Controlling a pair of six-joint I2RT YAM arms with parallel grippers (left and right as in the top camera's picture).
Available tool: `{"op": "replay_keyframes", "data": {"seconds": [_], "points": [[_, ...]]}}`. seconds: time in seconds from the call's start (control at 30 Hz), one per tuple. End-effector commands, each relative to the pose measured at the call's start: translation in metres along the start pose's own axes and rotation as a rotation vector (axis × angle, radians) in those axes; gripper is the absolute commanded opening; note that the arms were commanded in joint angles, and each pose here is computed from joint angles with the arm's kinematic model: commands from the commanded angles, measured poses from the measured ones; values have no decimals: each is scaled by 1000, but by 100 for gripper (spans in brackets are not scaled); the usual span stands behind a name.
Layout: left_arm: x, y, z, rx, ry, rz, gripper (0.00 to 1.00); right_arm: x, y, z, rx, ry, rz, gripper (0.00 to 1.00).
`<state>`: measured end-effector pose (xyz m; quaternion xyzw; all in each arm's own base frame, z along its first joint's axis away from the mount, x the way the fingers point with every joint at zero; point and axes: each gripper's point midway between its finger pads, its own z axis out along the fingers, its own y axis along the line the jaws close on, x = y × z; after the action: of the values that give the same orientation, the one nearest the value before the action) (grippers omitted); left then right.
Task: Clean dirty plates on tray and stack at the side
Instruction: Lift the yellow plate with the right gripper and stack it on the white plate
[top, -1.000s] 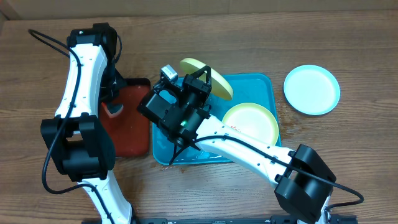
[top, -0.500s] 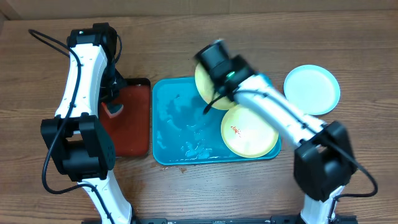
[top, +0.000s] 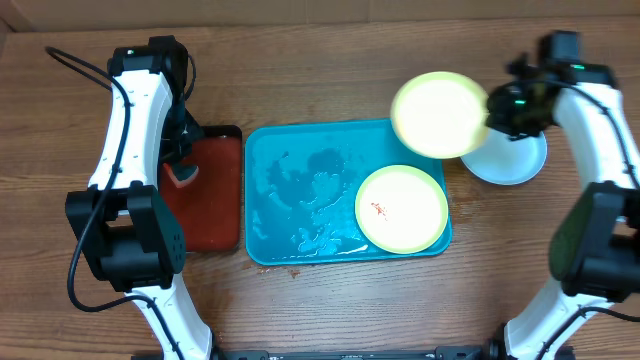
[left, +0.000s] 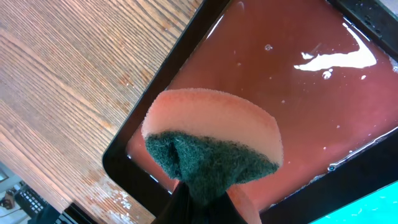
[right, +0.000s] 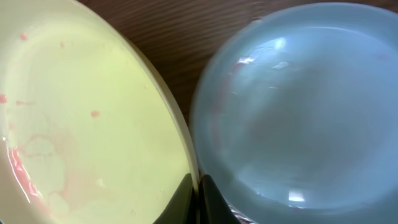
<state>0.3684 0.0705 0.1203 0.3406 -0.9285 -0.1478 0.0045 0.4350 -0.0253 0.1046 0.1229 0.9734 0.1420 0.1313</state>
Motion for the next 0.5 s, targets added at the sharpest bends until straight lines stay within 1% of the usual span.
{"op": "replay_keyframes", "data": {"seconds": [0.0,0.03,0.07,0.1,0.2,0.37,0.47], "points": [[-4,6,-12,13,-38,-14,4,-3,-33,-21,-18,-41,106,4],[-4,6,-12,13,-38,-14,4,-3,-46,-21,2,-45,152,4],[-4,6,-12,12,-38,-14,4,0,-71,-19,37,-53,266,4],[-4,6,-12,12,-38,-14,4,2,-82,-19,49,-57,326,4],[-4,6,-11,11,-36,-13,4,9,-105,-16,60,-60,440,4],[-4,6,-11,12,-37,-13,4,17,-129,-10,96,-71,487,4],[-4,6,-11,13,-37,-14,4,21,-135,-5,120,-70,493,4]]}}
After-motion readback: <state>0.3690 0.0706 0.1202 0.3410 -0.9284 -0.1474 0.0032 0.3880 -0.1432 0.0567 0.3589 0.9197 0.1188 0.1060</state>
